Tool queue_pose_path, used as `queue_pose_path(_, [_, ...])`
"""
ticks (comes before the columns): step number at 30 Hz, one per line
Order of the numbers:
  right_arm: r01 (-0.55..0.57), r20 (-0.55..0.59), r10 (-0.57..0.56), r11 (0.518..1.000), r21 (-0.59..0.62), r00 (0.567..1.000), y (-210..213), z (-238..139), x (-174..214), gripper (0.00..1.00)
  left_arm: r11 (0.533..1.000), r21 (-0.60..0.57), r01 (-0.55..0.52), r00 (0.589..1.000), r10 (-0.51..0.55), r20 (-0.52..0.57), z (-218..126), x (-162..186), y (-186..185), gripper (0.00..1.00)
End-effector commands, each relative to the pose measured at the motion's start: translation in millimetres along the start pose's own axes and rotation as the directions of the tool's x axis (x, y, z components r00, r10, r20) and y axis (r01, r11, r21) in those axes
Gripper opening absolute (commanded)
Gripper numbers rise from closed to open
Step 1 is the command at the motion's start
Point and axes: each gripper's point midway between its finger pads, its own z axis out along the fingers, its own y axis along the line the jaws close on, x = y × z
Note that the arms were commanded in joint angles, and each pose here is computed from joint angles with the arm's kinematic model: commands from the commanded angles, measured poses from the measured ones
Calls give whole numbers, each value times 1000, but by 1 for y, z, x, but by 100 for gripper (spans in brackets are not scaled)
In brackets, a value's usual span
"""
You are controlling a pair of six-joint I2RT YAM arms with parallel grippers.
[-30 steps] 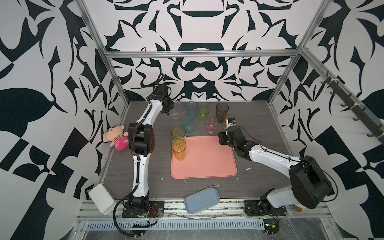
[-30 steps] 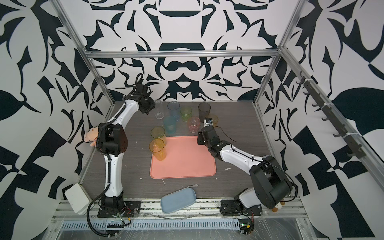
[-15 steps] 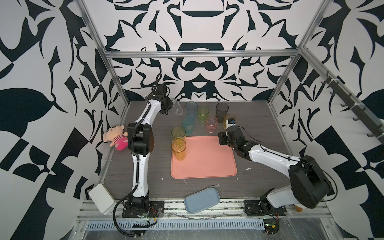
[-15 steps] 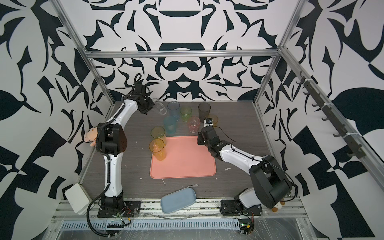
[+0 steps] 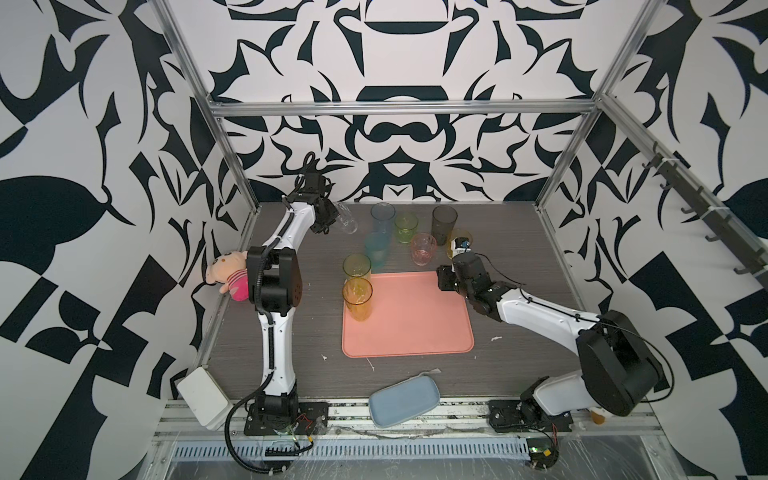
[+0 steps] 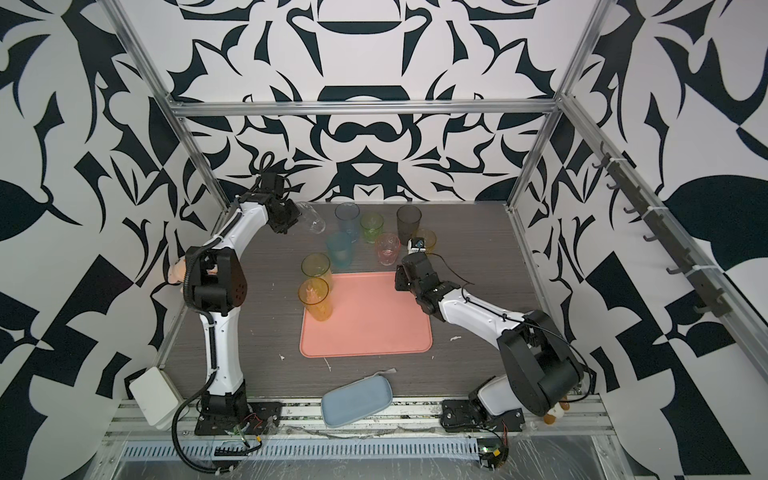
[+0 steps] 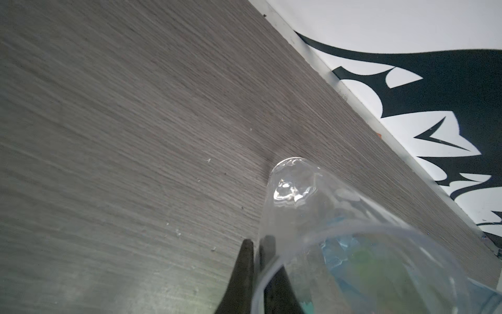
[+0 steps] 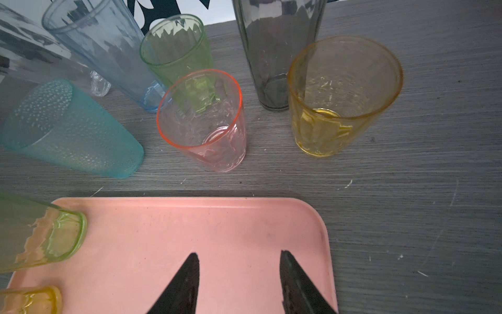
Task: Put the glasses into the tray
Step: 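Lift the clear glass with the left gripper and carry it toward the tray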
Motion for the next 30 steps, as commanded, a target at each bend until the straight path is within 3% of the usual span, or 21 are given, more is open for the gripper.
queue_pose_path(1, [-10, 49, 10, 1000, -16, 999, 8, -3, -21, 51, 1000, 30, -1, 997, -2, 82, -40, -21, -4, 2])
queue_pose_path(13, [-12, 42, 13, 1000, -23, 999, 9, -3, -19, 51, 996, -80, -49, 992, 58, 116, -110, -16, 24, 1])
queue_pose_path(30, [-15, 36, 16, 999, -31, 999, 11, -4, -19, 51, 919, -341, -195, 981, 187, -58, -220, 73, 110, 1])
